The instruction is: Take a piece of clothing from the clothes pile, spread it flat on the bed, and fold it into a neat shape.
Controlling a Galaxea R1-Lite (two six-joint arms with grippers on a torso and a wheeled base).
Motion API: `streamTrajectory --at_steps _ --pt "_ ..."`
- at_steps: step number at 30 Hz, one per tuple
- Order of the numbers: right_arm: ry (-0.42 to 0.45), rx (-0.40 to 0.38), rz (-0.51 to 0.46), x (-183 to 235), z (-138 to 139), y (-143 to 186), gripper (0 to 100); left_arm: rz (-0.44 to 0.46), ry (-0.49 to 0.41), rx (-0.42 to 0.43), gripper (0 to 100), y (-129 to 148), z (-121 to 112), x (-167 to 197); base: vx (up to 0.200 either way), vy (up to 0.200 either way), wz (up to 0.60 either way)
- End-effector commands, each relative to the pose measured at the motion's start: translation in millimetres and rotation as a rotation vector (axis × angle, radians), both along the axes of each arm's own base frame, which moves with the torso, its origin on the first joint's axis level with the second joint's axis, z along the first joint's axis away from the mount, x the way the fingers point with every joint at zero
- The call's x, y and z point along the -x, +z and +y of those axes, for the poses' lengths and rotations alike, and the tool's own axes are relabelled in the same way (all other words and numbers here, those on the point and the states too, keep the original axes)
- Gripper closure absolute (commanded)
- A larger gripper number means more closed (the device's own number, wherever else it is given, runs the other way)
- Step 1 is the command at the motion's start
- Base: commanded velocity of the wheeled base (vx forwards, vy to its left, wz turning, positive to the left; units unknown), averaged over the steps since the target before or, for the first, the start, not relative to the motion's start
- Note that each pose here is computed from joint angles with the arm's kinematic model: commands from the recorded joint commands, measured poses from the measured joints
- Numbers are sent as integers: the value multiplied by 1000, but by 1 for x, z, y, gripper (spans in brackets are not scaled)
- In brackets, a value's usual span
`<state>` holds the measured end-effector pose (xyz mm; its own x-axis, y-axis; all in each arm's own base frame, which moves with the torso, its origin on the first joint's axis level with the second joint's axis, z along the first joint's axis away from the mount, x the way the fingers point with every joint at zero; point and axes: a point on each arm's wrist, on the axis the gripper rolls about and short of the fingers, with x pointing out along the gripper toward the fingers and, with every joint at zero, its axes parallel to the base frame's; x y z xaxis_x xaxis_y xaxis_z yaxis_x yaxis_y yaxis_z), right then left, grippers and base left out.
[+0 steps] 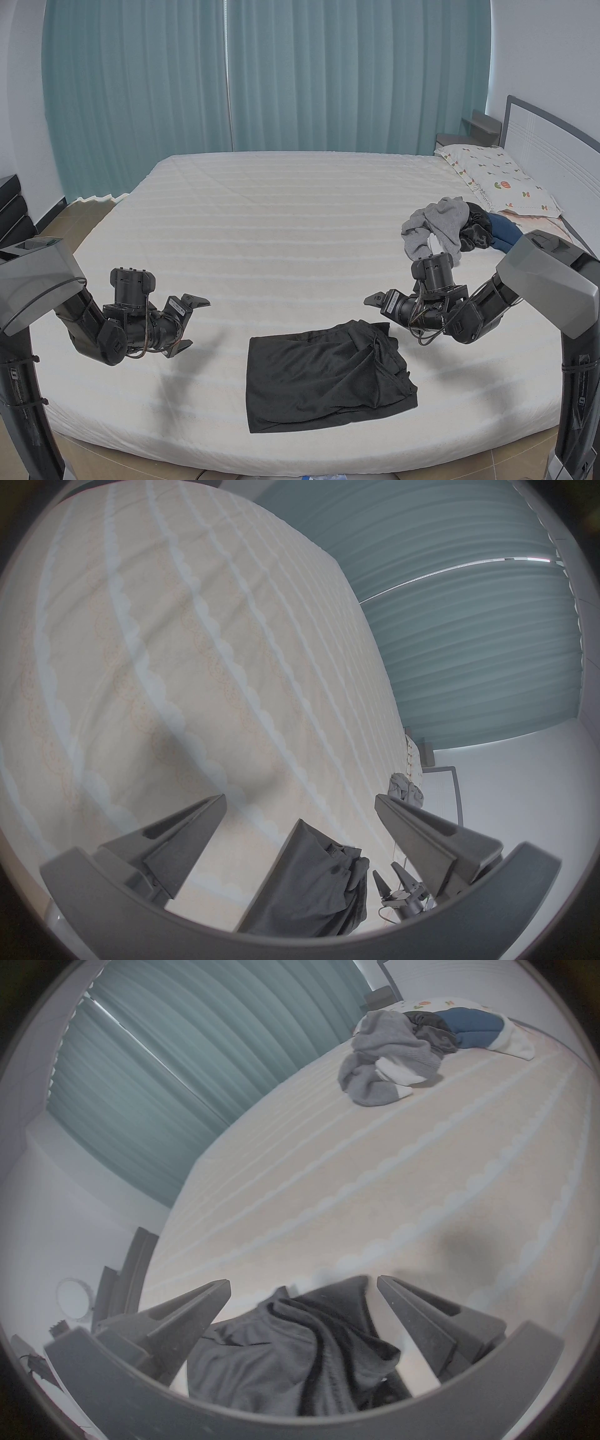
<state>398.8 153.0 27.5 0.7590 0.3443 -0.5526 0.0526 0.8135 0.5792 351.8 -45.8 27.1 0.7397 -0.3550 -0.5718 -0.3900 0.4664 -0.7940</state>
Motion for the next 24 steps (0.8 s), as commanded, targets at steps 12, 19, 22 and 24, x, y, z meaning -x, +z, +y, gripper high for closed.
streamTrajectory --at_steps 12,19,22,24 --pt "255 143 -67 1 29 -33 0 5 -14 -5 0 -3 -6 -1 0 0 0" --pt "289 218 -77 -1 28 -46 100 2 -16 -6 0 -3 -6 -1 0 0 0" --pt "275 232 -77 -2 20 -45 100 4 -37 -23 0 -5 -10 1 0 0 0" --pt "248 239 -82 -5 14 -42 100 3 -49 -48 0 -6 -17 4 0 0 0"
